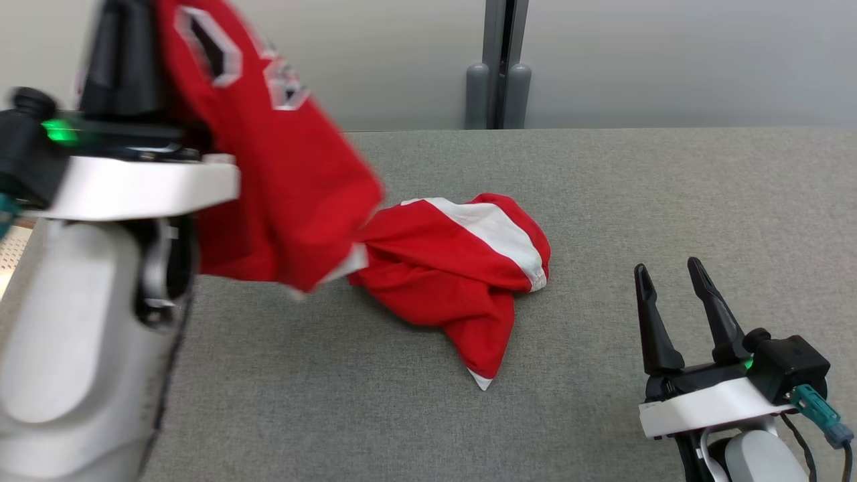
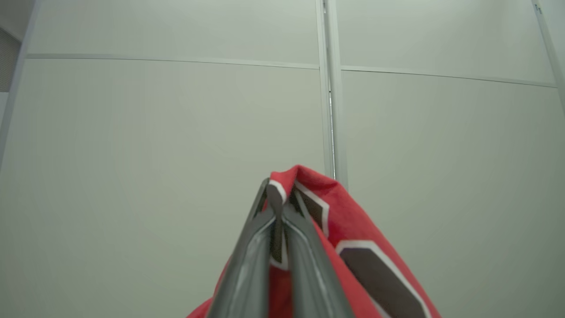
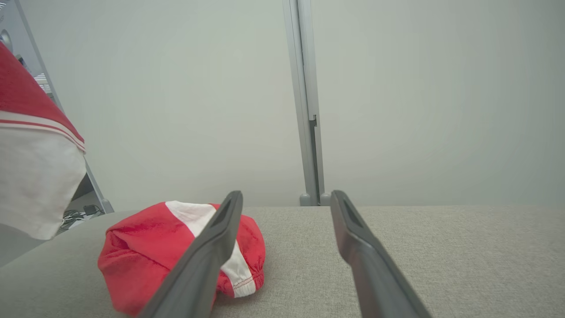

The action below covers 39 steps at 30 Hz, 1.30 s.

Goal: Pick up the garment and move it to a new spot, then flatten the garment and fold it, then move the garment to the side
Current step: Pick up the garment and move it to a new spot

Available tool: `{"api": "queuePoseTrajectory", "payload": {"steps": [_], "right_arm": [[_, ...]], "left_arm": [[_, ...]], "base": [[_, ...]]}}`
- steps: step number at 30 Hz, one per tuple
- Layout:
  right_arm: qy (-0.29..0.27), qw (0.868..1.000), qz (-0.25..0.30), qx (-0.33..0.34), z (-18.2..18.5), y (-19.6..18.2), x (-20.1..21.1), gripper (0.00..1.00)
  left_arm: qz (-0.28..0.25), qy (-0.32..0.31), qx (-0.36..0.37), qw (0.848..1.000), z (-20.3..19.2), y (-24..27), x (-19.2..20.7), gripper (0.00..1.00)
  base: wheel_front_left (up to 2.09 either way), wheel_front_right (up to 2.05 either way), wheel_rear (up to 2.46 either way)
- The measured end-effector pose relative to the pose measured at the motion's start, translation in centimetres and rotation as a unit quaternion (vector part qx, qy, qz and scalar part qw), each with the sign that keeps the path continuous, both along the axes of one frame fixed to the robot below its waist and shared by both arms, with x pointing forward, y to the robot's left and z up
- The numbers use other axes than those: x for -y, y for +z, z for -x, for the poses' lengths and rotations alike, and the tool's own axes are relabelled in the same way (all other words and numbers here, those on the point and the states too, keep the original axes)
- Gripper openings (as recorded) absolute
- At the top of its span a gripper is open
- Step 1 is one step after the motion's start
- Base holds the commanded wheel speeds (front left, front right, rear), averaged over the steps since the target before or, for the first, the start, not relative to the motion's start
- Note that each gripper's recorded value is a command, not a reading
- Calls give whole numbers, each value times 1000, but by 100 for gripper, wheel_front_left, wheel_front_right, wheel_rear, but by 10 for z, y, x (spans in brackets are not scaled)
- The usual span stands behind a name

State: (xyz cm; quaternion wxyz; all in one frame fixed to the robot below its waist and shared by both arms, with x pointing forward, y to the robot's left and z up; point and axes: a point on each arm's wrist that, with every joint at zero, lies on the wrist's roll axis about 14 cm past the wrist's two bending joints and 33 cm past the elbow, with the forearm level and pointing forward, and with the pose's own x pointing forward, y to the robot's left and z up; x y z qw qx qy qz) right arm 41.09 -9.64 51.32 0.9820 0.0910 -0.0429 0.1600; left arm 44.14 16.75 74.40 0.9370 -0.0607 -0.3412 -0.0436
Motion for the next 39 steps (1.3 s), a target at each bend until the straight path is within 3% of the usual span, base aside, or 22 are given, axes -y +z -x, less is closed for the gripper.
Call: {"api": "queuePoseTrajectory", "payload": {"steps": [4, 9, 11, 14, 17, 20, 23, 24, 25, 26, 30, 34, 37, 39], "right_arm": [[5, 1000, -2, 0, -1, 0, -4, 100], [10, 1000, 0, -3, -2, -3, -7, 100], [11, 1000, 3, -5, -4, -5, -6, 100], [16, 1000, 8, -8, -6, -8, -7, 100], [19, 1000, 13, -13, -8, -13, -7, 100], [25, 999, 17, -18, -11, -18, -9, 100], [31, 999, 23, -21, -15, -22, -10, 100], [34, 999, 23, -21, -16, -23, -12, 100], [35, 999, 23, -22, -16, -23, -12, 100], [36, 999, 23, -21, -16, -23, -13, 100], [38, 999, 25, -19, -16, -21, -13, 100], [39, 999, 24, -10, -15, -14, -16, 100], [41, 999, 23, -1, -13, -8, -18, 100], [40, 999, 22, 8, -12, -1, -18, 100]], "left_arm": [[-21, 81, -28, 996, -3, -10, -54, 0], [-50, 149, -146, 977, -11, -75, -111, 0], [-80, 186, -205, 958, -11, -108, -135, 0], [-82, 228, -266, 933, -5, -149, -165, 0], [-96, 240, -314, 913, -2, -184, -175, 0], [-107, 218, -367, 898, 0, -224, -166, 0], [-101, 200, -432, 873, 9, -273, -155, 0], [-102, 201, -444, 867, 11, -281, -156, 22], [-105, 202, -451, 863, 13, -286, -156, 93], [-101, 207, -451, 862, 13, -288, -157, 100], [-87, 208, -427, 876, 8, -278, -150, 100], [-74, 192, -366, 908, -4, -240, -135, 100], [-66, 162, -290, 941, -12, -191, -111, 100], [-62, 143, -258, 954, -8, -174, -94, 100]], "base": [[0, 0, 0], [0, 0, 0], [0, 0, 0], [0, 0, 0], [0, 0, 0], [0, 0, 0], [0, 0, 0], [0, 0, 0], [0, 0, 0], [0, 0, 0], [0, 0, 0], [0, 0, 0], [0, 0, 0], [0, 0, 0]]}}
